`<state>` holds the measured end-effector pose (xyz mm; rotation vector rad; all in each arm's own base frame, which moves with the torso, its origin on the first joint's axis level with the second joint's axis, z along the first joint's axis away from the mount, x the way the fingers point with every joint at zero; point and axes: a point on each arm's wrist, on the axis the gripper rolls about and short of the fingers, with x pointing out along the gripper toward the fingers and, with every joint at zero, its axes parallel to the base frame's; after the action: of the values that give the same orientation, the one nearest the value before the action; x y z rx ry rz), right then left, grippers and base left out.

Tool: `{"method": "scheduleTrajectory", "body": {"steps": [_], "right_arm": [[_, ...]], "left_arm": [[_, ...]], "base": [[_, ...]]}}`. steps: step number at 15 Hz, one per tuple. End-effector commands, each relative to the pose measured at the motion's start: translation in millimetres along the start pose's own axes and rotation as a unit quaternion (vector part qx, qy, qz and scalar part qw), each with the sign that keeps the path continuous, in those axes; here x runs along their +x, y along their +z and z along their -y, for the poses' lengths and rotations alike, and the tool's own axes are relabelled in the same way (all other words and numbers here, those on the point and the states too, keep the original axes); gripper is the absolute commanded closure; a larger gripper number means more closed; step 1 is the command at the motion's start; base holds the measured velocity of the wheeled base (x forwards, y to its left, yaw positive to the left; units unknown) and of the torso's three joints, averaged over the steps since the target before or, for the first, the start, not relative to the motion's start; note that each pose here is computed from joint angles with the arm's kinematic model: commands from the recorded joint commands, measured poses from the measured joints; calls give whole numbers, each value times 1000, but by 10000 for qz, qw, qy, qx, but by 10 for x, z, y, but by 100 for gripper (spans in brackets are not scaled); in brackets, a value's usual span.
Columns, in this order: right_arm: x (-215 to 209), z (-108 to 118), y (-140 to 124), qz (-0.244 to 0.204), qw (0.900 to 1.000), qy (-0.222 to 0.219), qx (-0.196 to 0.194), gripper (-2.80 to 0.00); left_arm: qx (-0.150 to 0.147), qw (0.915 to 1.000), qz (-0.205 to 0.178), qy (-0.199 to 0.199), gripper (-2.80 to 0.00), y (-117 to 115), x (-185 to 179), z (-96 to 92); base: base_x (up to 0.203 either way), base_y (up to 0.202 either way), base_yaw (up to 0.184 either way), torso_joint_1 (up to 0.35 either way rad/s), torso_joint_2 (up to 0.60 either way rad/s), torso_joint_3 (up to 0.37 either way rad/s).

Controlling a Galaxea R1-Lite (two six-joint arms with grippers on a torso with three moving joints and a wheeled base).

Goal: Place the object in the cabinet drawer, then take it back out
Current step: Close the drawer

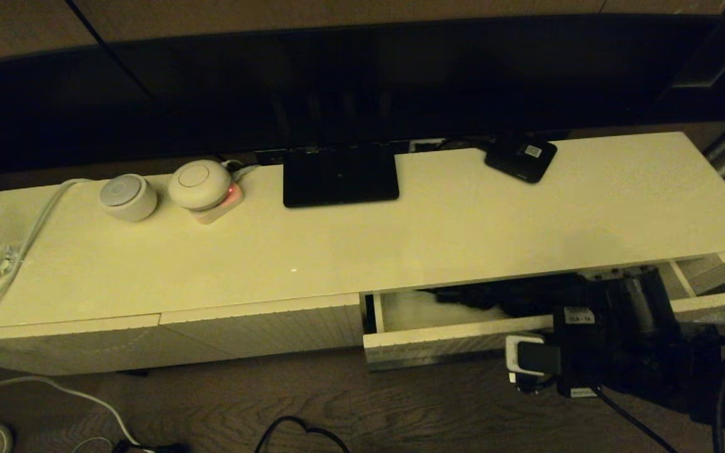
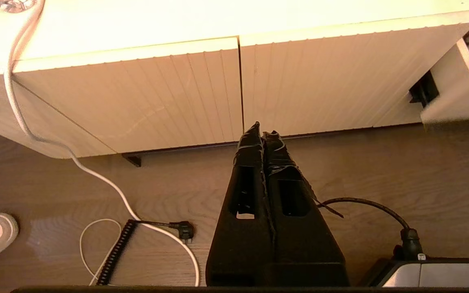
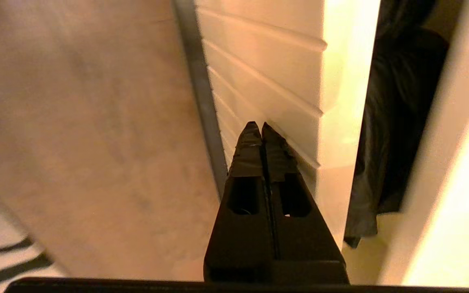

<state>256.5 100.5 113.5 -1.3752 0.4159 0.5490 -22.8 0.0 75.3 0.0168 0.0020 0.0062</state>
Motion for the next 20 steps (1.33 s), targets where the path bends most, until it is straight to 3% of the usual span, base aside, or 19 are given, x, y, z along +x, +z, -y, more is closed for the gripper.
{"method": "scheduleTrajectory", "body": {"steps": [1, 13, 15, 20], "right_arm": [[80, 76, 25, -17, 9999, -105, 0, 0], [139, 368, 96, 20, 9956, -878, 322, 0], [-20, 295, 41, -41, 9964, -794, 287, 0], [-614, -54, -172, -273, 9996, -99, 42, 0]], "left_arm": [[0, 10000, -14, 7, 0, -8, 2, 0], [0, 10000, -21, 7, 0, -10, 2, 0], [0, 10000, -15, 7, 0, -8, 2, 0], [0, 10000, -14, 7, 0, -8, 2, 0]], "base": [[0, 0, 0, 0, 0, 0], [0, 0, 0, 0, 0, 0], [0, 0, 0, 0, 0, 0], [0, 0, 0, 0, 0, 0]]}}
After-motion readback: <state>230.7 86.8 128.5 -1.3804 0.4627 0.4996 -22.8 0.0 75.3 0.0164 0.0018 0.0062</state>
